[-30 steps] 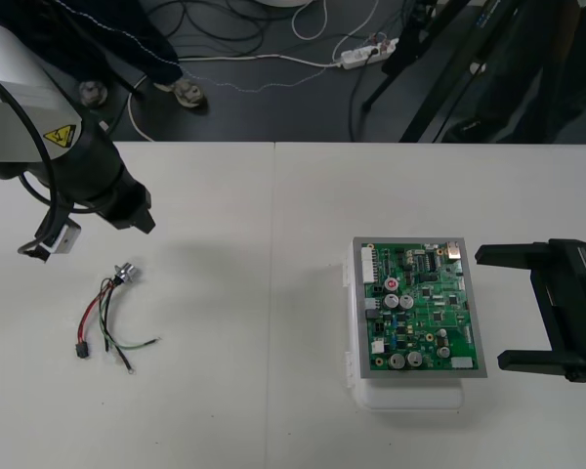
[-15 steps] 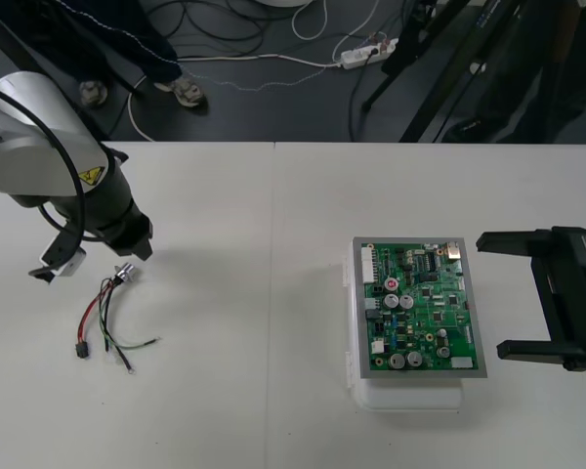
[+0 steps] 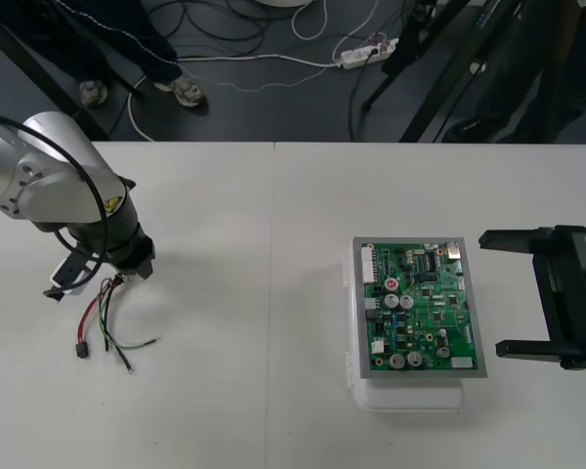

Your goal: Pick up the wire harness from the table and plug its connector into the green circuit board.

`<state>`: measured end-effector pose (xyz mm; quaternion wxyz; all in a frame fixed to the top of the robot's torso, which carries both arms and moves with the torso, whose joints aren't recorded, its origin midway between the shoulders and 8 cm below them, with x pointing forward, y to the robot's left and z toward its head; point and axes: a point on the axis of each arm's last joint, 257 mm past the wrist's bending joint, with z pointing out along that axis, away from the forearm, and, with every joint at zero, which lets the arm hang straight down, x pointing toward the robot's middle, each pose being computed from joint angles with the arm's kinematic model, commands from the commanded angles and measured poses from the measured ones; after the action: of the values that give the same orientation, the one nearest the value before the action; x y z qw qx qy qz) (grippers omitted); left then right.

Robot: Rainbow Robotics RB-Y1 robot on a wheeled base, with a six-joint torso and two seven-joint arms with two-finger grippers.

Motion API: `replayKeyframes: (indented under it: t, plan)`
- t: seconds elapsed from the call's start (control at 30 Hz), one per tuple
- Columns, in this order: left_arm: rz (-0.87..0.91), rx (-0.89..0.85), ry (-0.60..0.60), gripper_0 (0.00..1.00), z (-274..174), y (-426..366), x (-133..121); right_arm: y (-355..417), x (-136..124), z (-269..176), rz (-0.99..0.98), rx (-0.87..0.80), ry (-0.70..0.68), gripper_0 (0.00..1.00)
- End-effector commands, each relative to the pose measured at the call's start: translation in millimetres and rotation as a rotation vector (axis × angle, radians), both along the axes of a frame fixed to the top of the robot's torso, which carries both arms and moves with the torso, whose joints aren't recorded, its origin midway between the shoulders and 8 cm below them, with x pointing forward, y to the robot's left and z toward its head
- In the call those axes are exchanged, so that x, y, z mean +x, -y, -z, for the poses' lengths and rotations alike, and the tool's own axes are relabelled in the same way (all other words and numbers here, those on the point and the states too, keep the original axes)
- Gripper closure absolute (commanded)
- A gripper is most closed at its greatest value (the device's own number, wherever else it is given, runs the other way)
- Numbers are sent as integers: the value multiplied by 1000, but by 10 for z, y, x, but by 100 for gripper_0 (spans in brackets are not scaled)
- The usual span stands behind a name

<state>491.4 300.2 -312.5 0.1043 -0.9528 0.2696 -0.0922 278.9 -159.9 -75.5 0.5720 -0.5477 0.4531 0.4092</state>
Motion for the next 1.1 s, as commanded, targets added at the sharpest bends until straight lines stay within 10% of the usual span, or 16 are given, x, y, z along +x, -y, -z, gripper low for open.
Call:
replayKeyframes:
  t: [0.03,0.97,1.1]
  plan:
    - [9,-13,17,14,163,23,41,8,20,-105,-4,19,62,0]
    - [-29,-61,71,14,546,-124,111,40,54,-86,7,27,56,0]
    - [-31,-60,70,35,559,-137,104,39,54,-81,7,27,54,0]
